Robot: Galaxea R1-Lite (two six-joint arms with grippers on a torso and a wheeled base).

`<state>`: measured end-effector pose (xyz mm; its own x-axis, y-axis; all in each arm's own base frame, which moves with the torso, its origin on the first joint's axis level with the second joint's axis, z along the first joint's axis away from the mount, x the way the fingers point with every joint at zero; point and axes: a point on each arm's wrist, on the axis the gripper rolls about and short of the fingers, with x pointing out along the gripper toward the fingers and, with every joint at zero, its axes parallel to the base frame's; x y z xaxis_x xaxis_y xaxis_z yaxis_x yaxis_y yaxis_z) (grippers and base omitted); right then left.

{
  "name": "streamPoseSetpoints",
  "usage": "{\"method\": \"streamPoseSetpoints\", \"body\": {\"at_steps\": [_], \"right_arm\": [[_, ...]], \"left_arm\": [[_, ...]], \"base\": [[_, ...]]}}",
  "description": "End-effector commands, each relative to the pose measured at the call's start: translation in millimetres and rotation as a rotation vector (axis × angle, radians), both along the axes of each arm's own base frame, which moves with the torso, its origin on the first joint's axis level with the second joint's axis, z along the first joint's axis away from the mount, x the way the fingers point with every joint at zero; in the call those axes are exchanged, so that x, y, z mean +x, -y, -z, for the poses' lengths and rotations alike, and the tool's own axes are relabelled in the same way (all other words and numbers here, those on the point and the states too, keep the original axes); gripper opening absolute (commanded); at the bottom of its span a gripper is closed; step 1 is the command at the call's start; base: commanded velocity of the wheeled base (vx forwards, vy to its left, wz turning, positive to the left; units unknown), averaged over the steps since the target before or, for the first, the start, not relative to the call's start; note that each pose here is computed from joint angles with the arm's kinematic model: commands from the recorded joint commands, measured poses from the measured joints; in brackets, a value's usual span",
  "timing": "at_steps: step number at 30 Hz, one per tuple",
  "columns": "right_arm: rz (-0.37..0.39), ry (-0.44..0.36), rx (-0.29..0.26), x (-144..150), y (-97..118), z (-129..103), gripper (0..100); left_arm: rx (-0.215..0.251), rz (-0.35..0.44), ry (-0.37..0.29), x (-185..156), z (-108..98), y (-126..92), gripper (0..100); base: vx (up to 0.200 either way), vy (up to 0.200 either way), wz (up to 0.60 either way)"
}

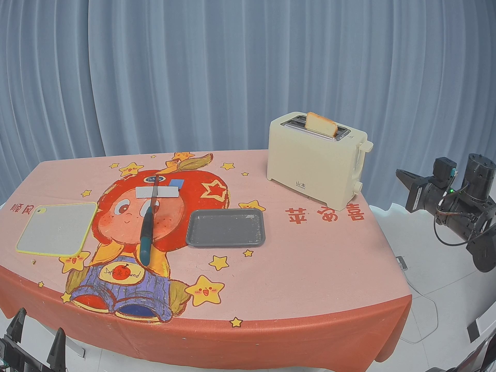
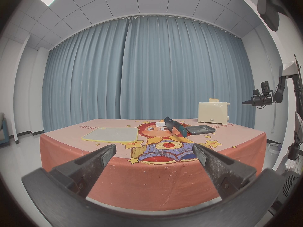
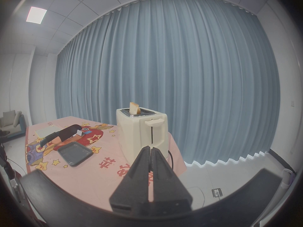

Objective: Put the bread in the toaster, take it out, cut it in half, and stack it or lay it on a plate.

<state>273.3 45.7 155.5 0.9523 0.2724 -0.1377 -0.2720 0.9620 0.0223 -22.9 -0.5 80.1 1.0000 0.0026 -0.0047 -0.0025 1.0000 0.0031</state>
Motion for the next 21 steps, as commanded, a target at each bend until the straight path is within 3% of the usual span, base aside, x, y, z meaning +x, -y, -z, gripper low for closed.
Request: {"method": "streamPoseSetpoints", "body": {"at_steps": [1, 7, 12, 21], "right_arm": [[0.01, -0.027, -0.001, 14.4, 0.2, 9.0, 0], [0.026, -0.068, 0.034, 40.2, -0.6, 23.5, 0], [0.04, -0.11, 0.028, 50.7, 3.4, 39.1, 0], [0.014, -0.055, 0.033, 69.3, -0.4, 69.7, 0]], "left_arm": [[0.0, -0.001, -0.001, 0.1, 5.3, 0.0, 100], [0.0, -0.001, -0.001, 0.1, 5.3, 0.0, 100], [0.0, -0.001, -0.001, 0.1, 5.3, 0.0, 100], [0.0, -0.001, -0.001, 0.1, 5.3, 0.0, 100]], "base": [[0.0, 0.0, 0.0], [0.0, 0.0, 0.0], [0.0, 0.0, 0.0], [0.0, 0.0, 0.0]]}}
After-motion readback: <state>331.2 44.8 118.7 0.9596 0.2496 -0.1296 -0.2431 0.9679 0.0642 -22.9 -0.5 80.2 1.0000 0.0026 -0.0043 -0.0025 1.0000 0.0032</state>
